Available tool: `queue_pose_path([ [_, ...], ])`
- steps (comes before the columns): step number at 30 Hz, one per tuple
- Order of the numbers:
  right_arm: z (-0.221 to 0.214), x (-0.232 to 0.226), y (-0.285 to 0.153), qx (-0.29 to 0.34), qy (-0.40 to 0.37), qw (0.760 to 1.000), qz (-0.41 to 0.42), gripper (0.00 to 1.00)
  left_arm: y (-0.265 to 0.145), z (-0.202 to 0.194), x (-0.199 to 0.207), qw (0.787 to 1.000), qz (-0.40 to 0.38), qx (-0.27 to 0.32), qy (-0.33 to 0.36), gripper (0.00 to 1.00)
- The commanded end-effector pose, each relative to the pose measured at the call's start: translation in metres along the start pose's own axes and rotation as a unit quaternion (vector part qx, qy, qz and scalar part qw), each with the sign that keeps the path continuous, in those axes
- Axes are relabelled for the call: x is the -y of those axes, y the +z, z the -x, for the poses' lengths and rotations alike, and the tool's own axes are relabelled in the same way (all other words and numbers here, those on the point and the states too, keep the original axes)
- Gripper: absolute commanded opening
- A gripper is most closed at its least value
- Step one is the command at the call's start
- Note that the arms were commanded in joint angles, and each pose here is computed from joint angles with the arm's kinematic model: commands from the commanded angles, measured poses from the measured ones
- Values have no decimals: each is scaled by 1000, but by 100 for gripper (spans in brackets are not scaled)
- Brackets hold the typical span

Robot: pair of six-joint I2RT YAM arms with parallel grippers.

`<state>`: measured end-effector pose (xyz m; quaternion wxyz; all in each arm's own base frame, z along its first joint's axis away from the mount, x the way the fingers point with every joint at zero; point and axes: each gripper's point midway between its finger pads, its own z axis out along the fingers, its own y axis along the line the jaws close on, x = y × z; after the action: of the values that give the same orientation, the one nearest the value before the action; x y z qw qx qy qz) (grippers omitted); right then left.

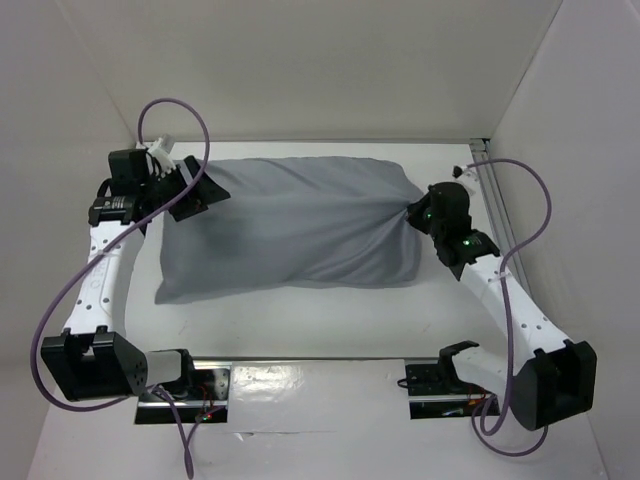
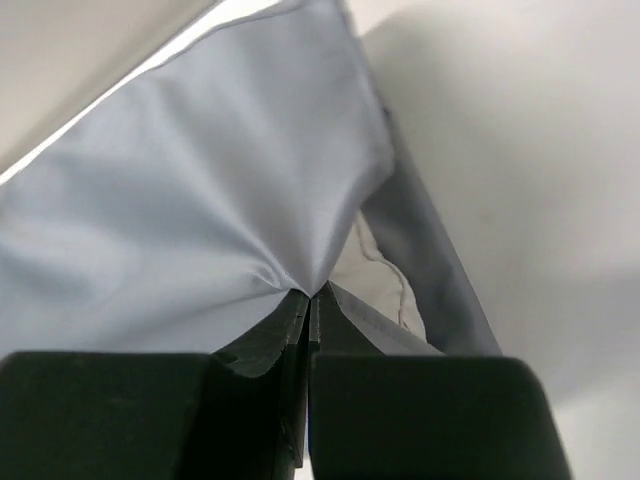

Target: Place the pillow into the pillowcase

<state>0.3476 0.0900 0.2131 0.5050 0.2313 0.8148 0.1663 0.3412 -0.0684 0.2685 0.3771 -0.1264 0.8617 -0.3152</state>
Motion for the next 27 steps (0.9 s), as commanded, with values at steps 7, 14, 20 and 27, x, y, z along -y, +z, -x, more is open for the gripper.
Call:
queue_pose_path([
  [7,72,40,-3,48,-21,993,-103,60,0,-16,-25,999,49,7,-15,89],
  [14,72,-49,-7,49,-87,995,17,96,13,-25,-41,996,88,-4,-32,89],
  [20,-24,-52,72,-95,-103,989,46,91,61,-34,-97,982,179,-29,-42,83],
  [27,-81,-11,127,-157,-96,982,-36,96,124,-8,-98,985,168,-35,-24,82],
])
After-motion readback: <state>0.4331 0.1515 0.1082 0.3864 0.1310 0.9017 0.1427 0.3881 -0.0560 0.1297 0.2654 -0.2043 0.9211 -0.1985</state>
